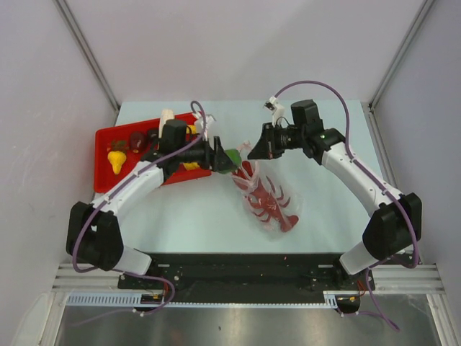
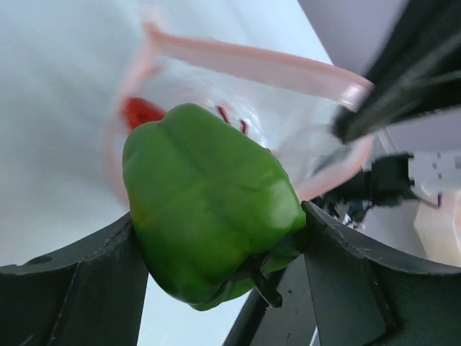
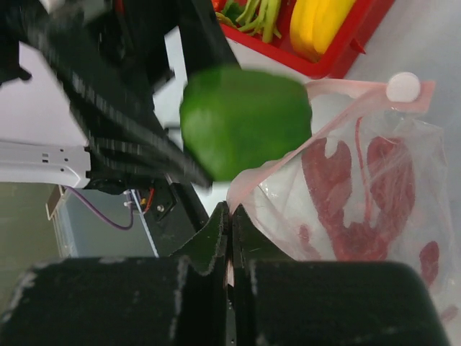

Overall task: Place the food in the zip-top bag and seal the zipper
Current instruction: Place the fake vegetable in the zipper food storage bag, then pick up the fake fruit from the bin.

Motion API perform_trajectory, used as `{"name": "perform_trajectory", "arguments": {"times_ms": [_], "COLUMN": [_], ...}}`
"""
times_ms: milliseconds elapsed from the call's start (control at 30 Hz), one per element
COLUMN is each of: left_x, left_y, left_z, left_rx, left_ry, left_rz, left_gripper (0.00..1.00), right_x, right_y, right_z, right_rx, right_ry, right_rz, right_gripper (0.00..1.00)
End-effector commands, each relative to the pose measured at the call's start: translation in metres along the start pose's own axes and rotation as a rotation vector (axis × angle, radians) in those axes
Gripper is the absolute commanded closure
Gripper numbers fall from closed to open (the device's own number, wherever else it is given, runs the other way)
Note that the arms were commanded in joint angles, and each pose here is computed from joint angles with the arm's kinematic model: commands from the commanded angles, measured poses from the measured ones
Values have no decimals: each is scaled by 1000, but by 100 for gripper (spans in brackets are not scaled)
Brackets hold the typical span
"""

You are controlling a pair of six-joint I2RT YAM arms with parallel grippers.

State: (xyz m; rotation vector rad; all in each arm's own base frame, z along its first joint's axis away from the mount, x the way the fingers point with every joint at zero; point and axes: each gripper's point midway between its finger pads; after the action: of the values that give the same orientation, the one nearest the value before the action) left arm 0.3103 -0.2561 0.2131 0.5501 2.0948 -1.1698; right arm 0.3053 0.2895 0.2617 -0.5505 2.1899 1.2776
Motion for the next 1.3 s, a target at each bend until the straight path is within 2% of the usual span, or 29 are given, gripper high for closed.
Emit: {"name": "perform_trajectory", "arguments": {"times_ms": [0,167,233,267,300,333,367,400,633,767,900,933,1033,1067,1200,1267], "left_x": [-16,3,8,10,9,6,3,0,-56,-85,-92,-89,-85,-84,-66,-67], "left_y": [-50,-62,-64,-64,-61,-59,-56,-53,-57,-40,30,55,105,132,204,232], "left_z": [10,35,42,42,44,43,41,39,-26,-70,-111,-122,-152,-175,-205,-222], "left_rx": [135,209,218,219,199,172,147,126,89,-47,-275,-402,-613,-736,-924,-1001], "left_ry": [-64,29,66,78,76,64,52,39,-110,-169,-199,-193,-172,-182,-108,-118], "left_rz": [198,189,214,206,202,203,207,214,257,291,197,172,168,137,45,20], "left_gripper": [67,65,57,48,28,20,7,1,0,0,1,0,3,4,6,5], "right_x": [-26,-30,-32,-32,-33,-33,-32,-33,-35,-39,-41,-40,-39,-37,-35,-34], "right_y": [45,55,60,61,64,64,65,65,55,51,47,45,42,40,36,34], "right_z": [-14,-16,-19,-20,-21,-22,-23,-25,-36,-42,-45,-44,-44,-43,-40,-39], "right_rx": [-103,-128,-140,-145,-150,-150,-153,-151,-133,-148,-145,-141,-136,-134,-129,-128], "right_ry": [-90,-105,-115,-116,-120,-121,-120,-124,-137,-147,-156,-152,-148,-144,-137,-134], "right_rz": [-71,-63,-66,-64,-66,-62,-56,-54,-36,-22,-25,-20,-27,-28,-35,-34], "right_gripper": [100,100,100,100,100,100,100,100,100,100,100,100,100,100,100,100]}}
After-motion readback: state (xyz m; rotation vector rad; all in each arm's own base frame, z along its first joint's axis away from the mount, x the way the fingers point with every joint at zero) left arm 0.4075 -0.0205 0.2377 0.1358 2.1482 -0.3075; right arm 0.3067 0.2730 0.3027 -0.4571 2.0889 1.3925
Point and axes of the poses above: each gripper's point midway between its finger pads, its own z axis out along the fingers, its own y axis along the line the jaws close on, x = y × z, and after that the axes turned 4 degrees about z, right-handed
